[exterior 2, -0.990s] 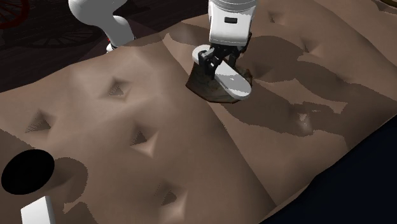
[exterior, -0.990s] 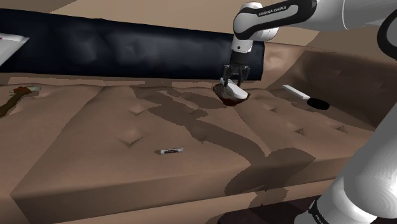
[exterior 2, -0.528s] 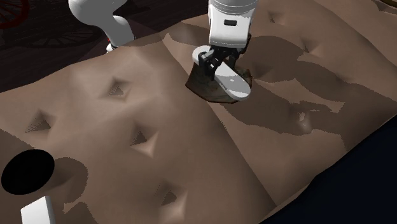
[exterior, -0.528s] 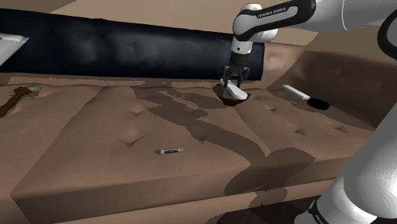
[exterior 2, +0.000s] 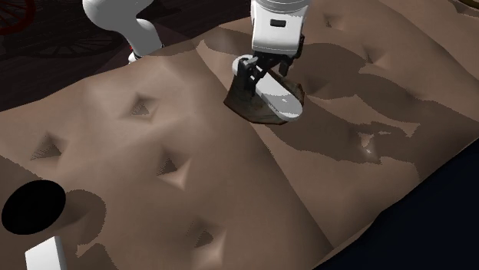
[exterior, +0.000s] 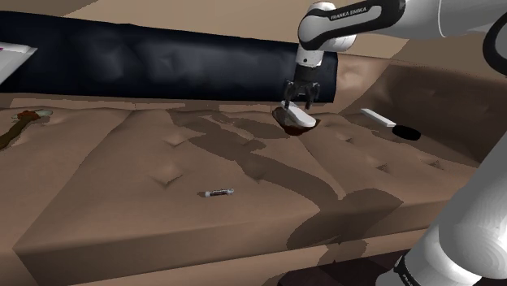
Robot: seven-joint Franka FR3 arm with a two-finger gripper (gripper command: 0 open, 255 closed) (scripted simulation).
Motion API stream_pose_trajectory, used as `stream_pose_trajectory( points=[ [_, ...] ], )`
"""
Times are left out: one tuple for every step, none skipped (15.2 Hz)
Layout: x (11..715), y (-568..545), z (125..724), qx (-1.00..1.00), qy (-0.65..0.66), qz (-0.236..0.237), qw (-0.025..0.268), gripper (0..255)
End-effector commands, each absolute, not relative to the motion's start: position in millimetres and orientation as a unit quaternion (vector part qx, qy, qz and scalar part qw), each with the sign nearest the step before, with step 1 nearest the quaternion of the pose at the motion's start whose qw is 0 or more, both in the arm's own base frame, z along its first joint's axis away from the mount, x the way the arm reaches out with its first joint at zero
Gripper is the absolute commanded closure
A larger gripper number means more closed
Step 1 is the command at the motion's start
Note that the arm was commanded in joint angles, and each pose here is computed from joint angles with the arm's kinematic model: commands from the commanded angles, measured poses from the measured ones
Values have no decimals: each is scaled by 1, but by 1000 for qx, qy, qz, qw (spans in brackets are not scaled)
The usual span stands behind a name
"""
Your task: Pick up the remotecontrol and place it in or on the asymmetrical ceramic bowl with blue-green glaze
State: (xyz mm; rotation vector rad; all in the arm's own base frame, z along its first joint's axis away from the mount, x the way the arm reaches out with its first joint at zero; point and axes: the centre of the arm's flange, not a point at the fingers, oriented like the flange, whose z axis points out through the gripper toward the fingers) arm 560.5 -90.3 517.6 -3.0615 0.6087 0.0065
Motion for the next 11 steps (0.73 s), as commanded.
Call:
stream_pose_trajectory(
  points=[
    [561,-90,537,-981,195,2,10,0],
    [561,-90,550,-981,195,2,10,0],
    [561,-90,561,-981,195,2,10,0],
    [561,-90,561,-981,195,2,10,0],
    [561,-90,561,-981,195,2,10,0],
    [561,-90,561,-981,195,2,10,0],
    [561,-90,561,-981,195,2,10,0],
    [561,-90,561,-981,195,2,10,0],
    [561,-90,561,-981,195,2,10,0],
    [561,-90,561,-981,195,2,10,0],
    [561,-90,561,-981,195,2,10,0]
  ],
)
